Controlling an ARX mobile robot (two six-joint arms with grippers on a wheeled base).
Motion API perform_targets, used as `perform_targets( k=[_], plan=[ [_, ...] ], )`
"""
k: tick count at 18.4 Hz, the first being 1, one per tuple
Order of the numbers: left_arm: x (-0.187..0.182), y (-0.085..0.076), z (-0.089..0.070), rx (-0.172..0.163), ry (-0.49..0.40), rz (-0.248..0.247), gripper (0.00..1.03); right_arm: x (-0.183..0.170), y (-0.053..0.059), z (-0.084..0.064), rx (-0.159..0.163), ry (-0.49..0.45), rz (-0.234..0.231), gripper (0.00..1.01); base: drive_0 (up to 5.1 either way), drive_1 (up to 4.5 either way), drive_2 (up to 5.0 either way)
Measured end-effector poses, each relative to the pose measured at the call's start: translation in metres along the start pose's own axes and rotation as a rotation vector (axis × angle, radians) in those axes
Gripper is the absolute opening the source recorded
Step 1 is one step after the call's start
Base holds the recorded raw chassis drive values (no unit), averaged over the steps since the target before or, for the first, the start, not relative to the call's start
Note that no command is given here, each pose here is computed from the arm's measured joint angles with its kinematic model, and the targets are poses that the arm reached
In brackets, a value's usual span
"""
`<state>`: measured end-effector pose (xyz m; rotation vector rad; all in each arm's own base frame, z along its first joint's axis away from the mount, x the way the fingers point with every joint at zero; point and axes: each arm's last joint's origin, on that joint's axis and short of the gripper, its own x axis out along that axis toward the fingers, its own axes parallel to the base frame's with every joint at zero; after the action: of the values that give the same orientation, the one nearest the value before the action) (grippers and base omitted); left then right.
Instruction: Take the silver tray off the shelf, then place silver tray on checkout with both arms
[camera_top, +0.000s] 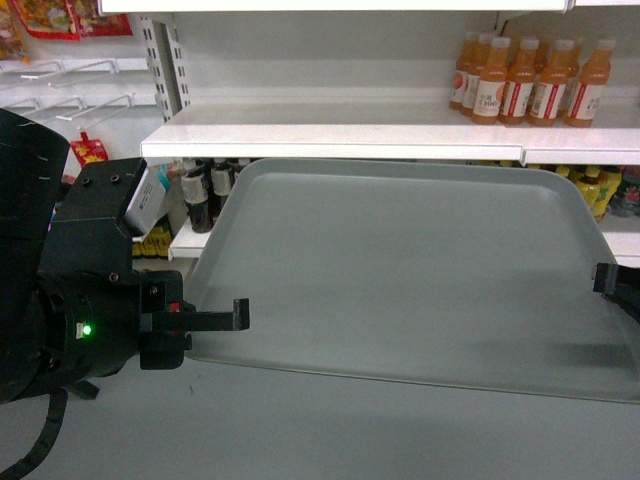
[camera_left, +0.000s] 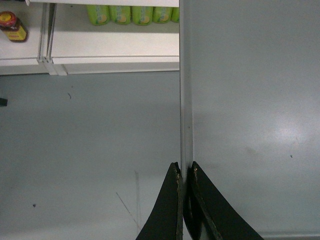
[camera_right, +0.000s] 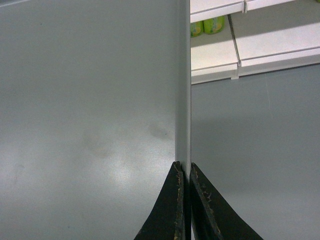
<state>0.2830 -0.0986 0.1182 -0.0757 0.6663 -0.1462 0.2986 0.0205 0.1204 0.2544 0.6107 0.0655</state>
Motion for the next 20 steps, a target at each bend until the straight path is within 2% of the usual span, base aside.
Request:
perform_targets(
  k=[20],
  plan=[
    [0.0000,0.0000,-0.0002,0.000,0.002,0.002,0.03,-0.0001,-0.0003,-0.0002,0.000,0.001,-0.001,0.02,0.1,-4.25,4.4]
  ],
)
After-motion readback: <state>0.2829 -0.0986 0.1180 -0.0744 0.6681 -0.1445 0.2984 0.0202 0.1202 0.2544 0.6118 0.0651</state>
